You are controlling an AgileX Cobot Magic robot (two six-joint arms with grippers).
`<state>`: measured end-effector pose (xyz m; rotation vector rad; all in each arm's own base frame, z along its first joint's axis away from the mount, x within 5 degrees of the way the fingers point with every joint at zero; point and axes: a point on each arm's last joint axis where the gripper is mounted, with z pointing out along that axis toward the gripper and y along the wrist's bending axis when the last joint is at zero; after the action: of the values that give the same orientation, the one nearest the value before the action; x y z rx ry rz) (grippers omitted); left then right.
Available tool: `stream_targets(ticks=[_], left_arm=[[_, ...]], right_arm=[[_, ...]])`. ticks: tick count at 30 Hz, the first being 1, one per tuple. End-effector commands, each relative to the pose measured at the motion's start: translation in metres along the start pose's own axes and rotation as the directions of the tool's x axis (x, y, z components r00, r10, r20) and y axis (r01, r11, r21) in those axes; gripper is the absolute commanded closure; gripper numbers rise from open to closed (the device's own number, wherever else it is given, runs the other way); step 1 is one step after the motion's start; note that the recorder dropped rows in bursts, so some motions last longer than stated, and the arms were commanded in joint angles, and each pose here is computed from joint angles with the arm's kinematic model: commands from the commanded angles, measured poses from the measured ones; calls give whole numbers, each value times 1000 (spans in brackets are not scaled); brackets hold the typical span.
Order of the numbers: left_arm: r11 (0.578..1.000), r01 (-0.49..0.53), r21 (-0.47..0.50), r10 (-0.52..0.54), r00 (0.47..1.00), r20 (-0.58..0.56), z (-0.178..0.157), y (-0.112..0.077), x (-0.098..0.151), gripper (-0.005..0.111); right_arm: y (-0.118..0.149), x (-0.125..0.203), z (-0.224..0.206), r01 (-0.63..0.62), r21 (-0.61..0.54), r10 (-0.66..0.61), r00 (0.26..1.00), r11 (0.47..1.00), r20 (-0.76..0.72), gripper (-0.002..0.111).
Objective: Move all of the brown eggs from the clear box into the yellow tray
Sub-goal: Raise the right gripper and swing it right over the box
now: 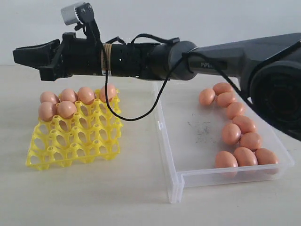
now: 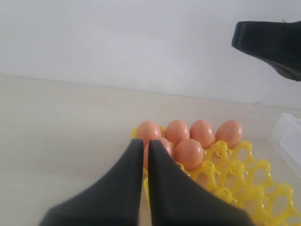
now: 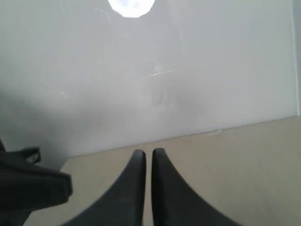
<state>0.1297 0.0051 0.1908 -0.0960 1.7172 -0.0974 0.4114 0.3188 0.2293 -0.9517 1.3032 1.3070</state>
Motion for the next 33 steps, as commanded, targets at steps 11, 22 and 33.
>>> stream_targets(ticks=[11, 22, 33], left_arm=[[1000, 1, 10, -1, 1000, 16, -1, -1, 0, 103], [1000, 12, 9, -12, 1000, 12, -1, -1, 0, 103], [1000, 17, 12, -17, 1000, 15, -1, -1, 0, 103]], right_arm=[[40, -63, -47, 80, 149, -18, 927, 986, -375, 109], [37, -39, -184, 392, 755, 129, 840, 526, -527, 109], [58, 3, -256, 610, 765, 665, 486, 206, -567, 109]])
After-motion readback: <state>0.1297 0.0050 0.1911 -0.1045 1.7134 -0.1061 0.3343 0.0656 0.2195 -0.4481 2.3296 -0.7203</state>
